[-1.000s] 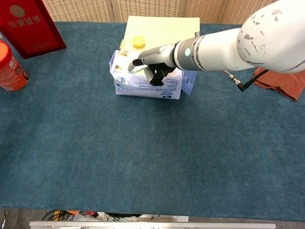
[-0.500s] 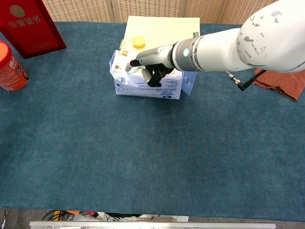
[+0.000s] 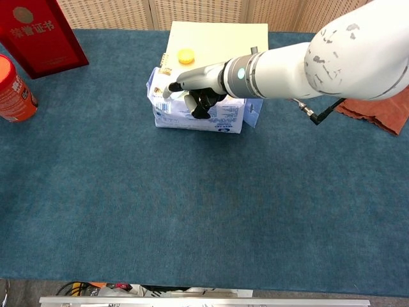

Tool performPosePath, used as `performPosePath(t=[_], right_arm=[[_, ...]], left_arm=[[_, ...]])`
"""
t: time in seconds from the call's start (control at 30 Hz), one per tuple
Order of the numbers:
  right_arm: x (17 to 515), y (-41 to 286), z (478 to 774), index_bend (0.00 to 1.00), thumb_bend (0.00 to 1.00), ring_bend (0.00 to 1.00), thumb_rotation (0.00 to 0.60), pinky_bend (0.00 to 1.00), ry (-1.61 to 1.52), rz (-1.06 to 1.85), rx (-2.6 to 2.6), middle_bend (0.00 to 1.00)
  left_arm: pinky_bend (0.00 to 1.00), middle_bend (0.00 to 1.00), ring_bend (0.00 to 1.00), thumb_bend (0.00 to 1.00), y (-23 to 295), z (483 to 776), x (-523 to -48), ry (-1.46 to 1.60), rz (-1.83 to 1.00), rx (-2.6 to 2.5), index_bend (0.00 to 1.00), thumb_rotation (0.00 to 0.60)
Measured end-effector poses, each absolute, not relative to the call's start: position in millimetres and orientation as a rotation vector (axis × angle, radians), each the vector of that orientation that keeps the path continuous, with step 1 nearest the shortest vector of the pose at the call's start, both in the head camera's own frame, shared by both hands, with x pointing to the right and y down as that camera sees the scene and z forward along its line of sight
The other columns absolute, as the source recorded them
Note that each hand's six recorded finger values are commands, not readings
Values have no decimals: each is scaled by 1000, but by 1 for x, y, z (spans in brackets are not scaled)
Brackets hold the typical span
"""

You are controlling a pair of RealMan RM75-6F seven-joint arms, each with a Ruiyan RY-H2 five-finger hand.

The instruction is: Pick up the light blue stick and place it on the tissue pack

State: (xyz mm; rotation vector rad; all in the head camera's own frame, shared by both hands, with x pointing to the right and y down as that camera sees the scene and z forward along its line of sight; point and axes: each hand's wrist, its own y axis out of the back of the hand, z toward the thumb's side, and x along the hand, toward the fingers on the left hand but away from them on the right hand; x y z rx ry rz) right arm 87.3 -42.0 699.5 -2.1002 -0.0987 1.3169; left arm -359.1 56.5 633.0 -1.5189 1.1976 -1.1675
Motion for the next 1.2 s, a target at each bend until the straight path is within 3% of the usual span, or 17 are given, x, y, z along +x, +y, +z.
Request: performPosePath(t=[1.2], right_arm=[[93,-43,687,28,1000,1000,600,1000,-122,1324,-2075,1000]], left_arm=[[619,480,563,421,59,633,-365,1213,-1170,-1519,189,600]])
